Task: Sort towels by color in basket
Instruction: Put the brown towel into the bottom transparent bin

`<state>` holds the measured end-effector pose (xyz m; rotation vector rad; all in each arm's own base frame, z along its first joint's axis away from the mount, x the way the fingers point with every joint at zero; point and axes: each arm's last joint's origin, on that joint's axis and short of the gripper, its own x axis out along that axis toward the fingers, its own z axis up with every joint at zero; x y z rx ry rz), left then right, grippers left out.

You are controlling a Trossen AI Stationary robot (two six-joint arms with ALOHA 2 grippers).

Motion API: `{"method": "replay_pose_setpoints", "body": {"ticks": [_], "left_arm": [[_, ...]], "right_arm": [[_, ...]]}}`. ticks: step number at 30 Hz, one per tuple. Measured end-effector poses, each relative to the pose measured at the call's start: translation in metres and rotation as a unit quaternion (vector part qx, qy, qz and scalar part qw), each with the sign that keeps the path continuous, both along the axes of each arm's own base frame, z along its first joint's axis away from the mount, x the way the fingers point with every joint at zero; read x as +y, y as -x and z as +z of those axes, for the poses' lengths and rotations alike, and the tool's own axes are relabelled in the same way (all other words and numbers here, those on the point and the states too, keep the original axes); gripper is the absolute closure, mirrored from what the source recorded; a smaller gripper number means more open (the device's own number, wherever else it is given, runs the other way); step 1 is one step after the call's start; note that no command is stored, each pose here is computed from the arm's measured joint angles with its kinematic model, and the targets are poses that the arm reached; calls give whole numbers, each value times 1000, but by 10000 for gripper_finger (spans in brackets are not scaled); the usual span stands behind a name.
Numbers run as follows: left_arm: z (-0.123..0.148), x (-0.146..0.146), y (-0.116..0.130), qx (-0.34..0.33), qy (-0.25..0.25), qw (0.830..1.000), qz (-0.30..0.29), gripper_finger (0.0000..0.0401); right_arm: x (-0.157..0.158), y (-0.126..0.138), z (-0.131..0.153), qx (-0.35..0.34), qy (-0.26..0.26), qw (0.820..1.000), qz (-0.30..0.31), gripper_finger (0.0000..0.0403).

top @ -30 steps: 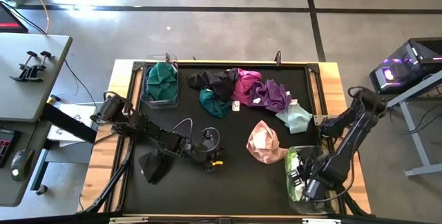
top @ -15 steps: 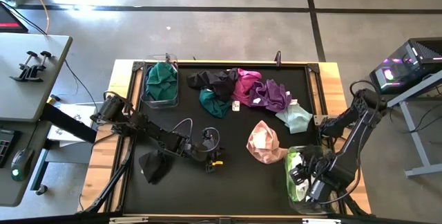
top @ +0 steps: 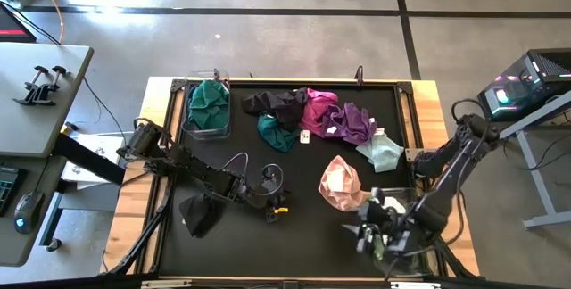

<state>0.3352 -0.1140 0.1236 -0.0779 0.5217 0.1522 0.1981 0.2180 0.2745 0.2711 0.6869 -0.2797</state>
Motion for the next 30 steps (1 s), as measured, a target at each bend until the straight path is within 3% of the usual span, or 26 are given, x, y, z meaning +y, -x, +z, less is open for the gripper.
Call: {"method": "replay_pose_setpoints", "body": {"ticks": [6,10,15,22,30], "left_arm": [[0,0,0,0,0,1000,0,348],[0,0,0,2,-1,1000,0,348],[-1,0,0,3,-2,1000,0,348],[-1,0,0,4,-2,1000,0,348],[-1,0,0,4,-2,1000,0,348]], "right_arm": [[-33,-39,-4,33,35,999,-12,195],[-64,-63,-9,92,22,995,0,177],[-95,-81,-24,161,15,986,-29,152],[-102,-101,-77,282,12,959,-41,151],[-108,-112,-133,406,-15,913,-45,171]]}}
